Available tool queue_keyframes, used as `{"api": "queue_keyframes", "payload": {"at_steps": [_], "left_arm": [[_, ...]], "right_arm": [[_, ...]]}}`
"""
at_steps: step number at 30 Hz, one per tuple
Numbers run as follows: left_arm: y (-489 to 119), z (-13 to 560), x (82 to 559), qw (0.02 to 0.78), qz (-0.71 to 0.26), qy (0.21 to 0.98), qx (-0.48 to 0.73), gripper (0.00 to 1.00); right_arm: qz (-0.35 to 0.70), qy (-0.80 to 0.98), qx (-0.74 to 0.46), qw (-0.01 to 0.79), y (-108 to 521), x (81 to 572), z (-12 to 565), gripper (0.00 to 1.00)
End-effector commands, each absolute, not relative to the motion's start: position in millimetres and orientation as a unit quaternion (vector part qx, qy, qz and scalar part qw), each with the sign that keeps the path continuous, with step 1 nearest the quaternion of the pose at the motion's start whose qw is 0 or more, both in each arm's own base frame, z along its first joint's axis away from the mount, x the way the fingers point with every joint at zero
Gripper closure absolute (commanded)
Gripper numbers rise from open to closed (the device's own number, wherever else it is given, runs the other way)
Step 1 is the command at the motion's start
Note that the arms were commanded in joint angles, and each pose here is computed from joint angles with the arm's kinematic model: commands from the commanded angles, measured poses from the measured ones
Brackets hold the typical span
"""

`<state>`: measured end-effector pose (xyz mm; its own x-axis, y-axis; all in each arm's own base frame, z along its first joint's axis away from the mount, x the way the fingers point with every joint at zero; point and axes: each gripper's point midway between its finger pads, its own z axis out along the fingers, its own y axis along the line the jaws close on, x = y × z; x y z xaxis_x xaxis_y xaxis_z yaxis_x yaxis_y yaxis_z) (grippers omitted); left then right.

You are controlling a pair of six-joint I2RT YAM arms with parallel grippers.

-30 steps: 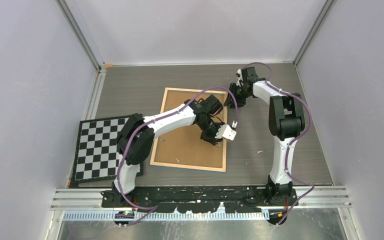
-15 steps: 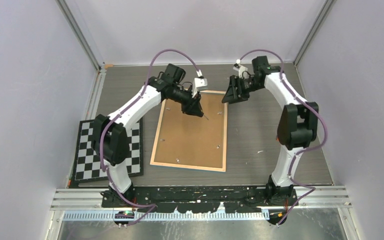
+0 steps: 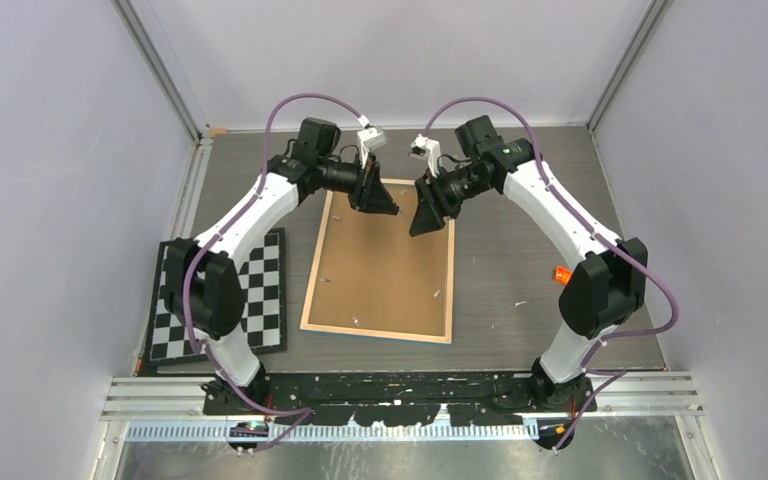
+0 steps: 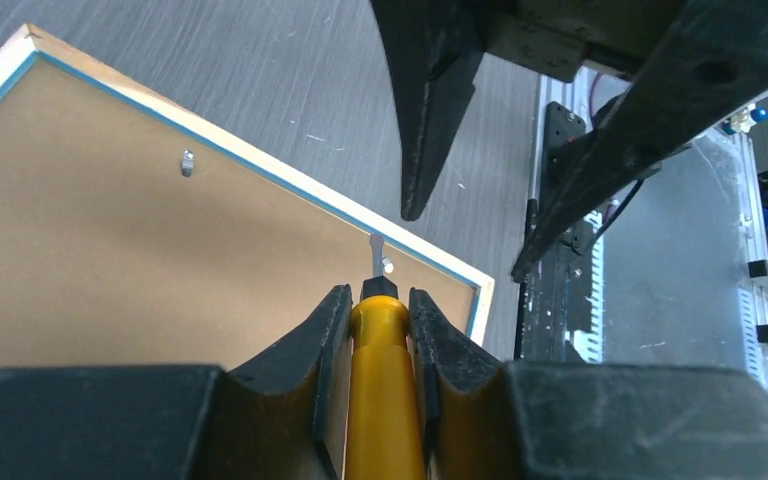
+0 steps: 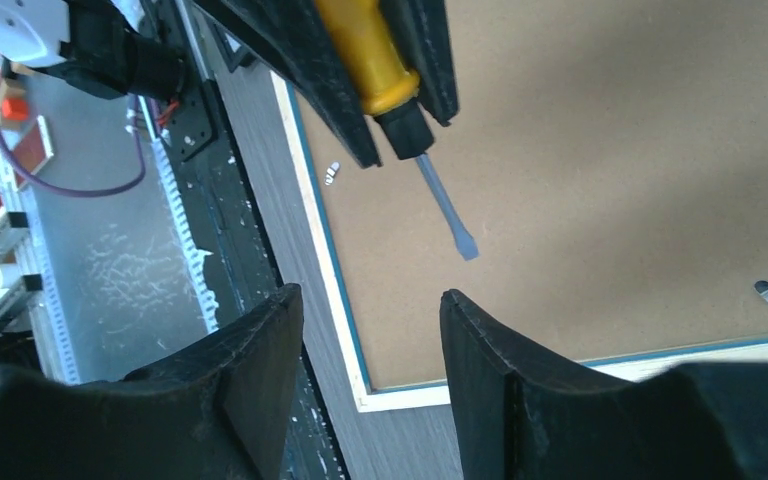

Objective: Take the photo out of the frame

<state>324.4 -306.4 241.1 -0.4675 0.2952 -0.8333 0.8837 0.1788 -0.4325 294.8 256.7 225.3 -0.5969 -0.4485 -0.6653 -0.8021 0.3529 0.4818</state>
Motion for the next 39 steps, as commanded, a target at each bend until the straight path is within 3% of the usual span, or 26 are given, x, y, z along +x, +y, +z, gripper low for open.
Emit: {"api": "queue_keyframes", "payload": {"at_steps": [1, 11, 13, 14, 15, 16, 23, 29, 39], "left_arm": [[-304.8, 289.5, 309.9, 0.334, -0.529, 0.664, 0.41, 1.0], [-301.0, 297.7, 293.5, 0.33, -0.558, 0.637, 0.417, 1.0], [-300.2, 296.2, 293.0, 0.329, -0.558, 0.637, 0.417, 1.0], [-300.0, 295.9, 293.6, 0.33, -0.558, 0.638, 0.416, 1.0], [-300.1, 295.5, 293.9, 0.329, -0.559, 0.638, 0.415, 1.0], [-300.3, 294.1, 293.9, 0.328, -0.561, 0.639, 0.413, 1.0], [-304.1, 281.5, 293.3, 0.304, -0.579, 0.64, 0.404, 0.98], [-312.2, 283.2, 256.6, 0.276, -0.61, 0.585, 0.458, 0.98], [-307.8, 276.8, 249.5, 0.387, -0.545, 0.496, 0.554, 0.97]], "right_arm": [[0.367, 0.781, -0.427, 0.27, 261.9, 303.7, 231.9, 0.44], [0.357, 0.766, -0.44, 0.305, 283.8, 311.8, 241.8, 0.57], [0.365, 0.752, -0.447, 0.319, 288.1, 309.7, 252.4, 0.68], [0.367, 0.744, -0.452, 0.328, 290.7, 308.4, 258.1, 0.77], [0.369, 0.736, -0.459, 0.336, 293.3, 306.4, 263.0, 0.96], [0.369, 0.727, -0.466, 0.344, 295.9, 303.9, 268.4, 0.99], [0.348, 0.667, -0.524, 0.399, 313.4, 288.3, 298.2, 0.99], [0.327, 0.656, -0.545, 0.407, 315.7, 295.7, 300.2, 0.99], [0.296, 0.617, -0.558, 0.47, 314.3, 303.9, 312.8, 0.99]]}}
